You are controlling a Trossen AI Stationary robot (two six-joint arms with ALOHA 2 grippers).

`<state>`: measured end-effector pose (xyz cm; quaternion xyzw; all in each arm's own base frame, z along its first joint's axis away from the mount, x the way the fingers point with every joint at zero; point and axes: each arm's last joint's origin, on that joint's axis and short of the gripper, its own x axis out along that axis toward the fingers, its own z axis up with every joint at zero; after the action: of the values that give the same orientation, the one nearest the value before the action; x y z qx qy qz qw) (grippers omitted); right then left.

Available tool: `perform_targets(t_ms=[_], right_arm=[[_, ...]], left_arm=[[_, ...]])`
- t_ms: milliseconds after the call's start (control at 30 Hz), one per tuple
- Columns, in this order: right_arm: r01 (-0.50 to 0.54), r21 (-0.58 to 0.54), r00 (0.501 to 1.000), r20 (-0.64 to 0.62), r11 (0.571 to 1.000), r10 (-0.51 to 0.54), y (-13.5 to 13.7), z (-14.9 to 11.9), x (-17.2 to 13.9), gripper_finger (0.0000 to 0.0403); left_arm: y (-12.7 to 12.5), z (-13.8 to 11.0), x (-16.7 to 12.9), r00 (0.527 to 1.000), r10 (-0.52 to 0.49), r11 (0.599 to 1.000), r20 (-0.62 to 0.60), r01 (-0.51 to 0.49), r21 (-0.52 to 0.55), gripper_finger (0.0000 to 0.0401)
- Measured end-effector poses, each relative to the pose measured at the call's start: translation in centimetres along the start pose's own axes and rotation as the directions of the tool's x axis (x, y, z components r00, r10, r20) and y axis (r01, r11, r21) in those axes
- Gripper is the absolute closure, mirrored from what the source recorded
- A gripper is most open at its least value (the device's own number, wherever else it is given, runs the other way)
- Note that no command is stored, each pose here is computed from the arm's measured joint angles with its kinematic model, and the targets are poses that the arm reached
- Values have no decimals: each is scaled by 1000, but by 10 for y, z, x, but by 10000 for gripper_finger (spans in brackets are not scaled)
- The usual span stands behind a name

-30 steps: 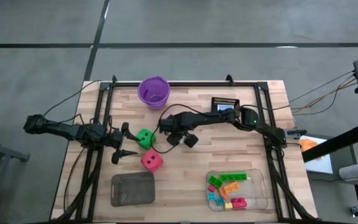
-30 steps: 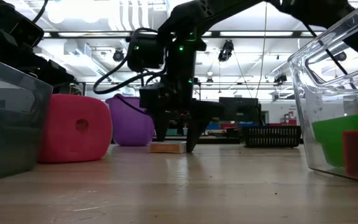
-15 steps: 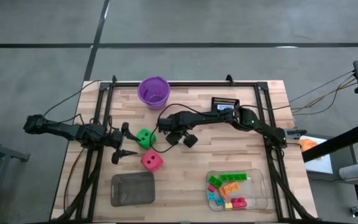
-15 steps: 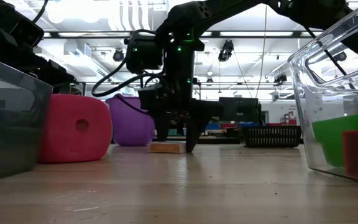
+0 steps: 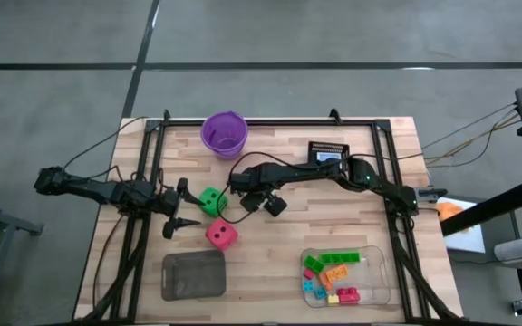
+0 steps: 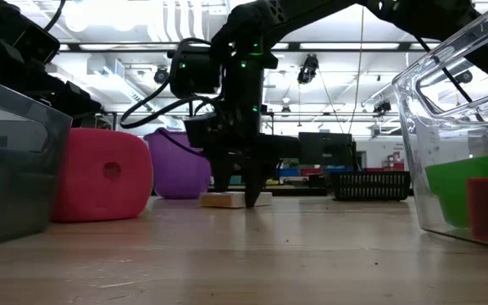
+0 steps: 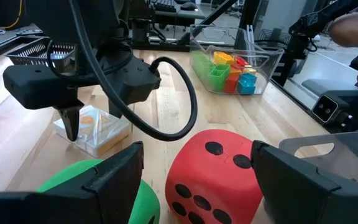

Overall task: Pick & Place Toys
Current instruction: Put the yellow deck of cards into the black basket

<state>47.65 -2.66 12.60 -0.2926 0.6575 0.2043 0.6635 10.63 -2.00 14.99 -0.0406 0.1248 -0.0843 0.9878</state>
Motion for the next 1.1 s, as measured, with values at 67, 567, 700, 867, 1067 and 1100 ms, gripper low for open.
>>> perform_targets(t_ms=[67,567,700,867,1067,1100], right_arm=[[-4,8,1000,2,1000,4,0,0,0,113],[-253,28,913,337,967,230,1,-2,-37,200],[-260,25,898,374,965,232,-1,-5,-43,255],[-260,42,903,366,965,228,-5,-11,-42,347],[-254,67,917,335,965,218,-4,-13,-37,379],[-248,76,922,325,966,211,-4,-13,-36,380]], left_arm=[[0,0,0,1000,0,1000,0,0,0,100],[0,0,0,1000,0,1000,0,0,0,100],[0,0,0,1000,0,1000,0,0,0,100],[0,0,0,1000,0,1000,0,0,0,100],[0,0,0,1000,0,1000,0,0,0,100],[0,0,0,1000,0,1000,0,0,0,100]])
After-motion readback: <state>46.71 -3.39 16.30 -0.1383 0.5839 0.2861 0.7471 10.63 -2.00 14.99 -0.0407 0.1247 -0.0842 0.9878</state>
